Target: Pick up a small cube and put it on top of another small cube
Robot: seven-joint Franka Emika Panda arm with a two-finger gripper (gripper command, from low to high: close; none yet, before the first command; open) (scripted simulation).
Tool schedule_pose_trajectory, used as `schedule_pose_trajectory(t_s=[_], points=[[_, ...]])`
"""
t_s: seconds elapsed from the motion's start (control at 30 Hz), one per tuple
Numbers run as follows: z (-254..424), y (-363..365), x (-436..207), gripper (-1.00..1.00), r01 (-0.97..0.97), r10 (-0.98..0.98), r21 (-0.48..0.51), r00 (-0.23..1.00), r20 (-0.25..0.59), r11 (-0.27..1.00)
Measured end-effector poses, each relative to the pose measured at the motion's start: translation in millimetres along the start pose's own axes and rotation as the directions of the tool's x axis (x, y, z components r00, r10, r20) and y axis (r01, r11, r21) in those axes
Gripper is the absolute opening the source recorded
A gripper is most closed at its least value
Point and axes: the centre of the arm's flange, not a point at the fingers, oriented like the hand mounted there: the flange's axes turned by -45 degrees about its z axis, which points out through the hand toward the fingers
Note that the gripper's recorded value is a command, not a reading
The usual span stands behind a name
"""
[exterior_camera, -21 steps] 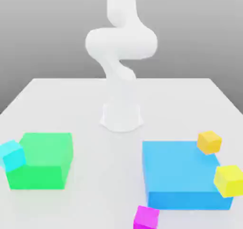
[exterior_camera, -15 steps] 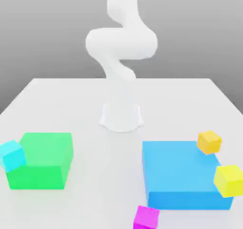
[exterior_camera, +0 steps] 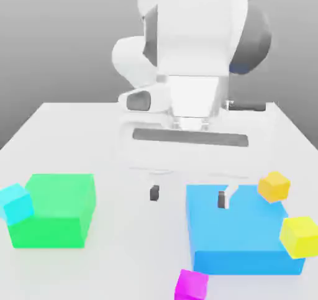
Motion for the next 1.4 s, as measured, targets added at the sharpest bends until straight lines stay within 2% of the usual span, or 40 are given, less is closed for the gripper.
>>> schedule_pose_trajectory(t_s=[0.2, 0.33, 0.37, 0.6, 0.77, 0.97, 1.13, 1.27, 1.3, 1.4], points=[[104, -4, -35, 0.00, -0.052, 0.057, -0.032, 0.987, 0.148, 0.998], [160, -4, -48, 0.00, -0.059, 0.064, -0.036, 0.984, 0.166, 0.998], [171, -3, -50, -1.00, -0.059, 0.064, -0.036, 0.984, 0.166, 0.998], [172, -4, -50, -1.00, -0.059, 0.064, -0.036, 0.984, 0.165, 0.998], [116, 5, -38, -1.00, -0.073, 0.080, -0.043, 0.983, 0.164, 0.996], [53, 154, -9, -1.00, -0.305, 0.319, -0.113, 0.938, 0.137, 0.946], [-27, 359, -55, -1.00, -0.635, 0.649, -0.140, 0.753, 0.106, 0.760], [4, 376, -72, -1.00, -0.654, 0.666, -0.129, 0.738, 0.109, 0.745], [11, 376, -74, 1.00, -0.654, 0.666, -0.129, 0.738, 0.109, 0.746], [11, 382, -76, 1.00, -0.663, 0.675, -0.131, 0.730, 0.107, 0.737]])
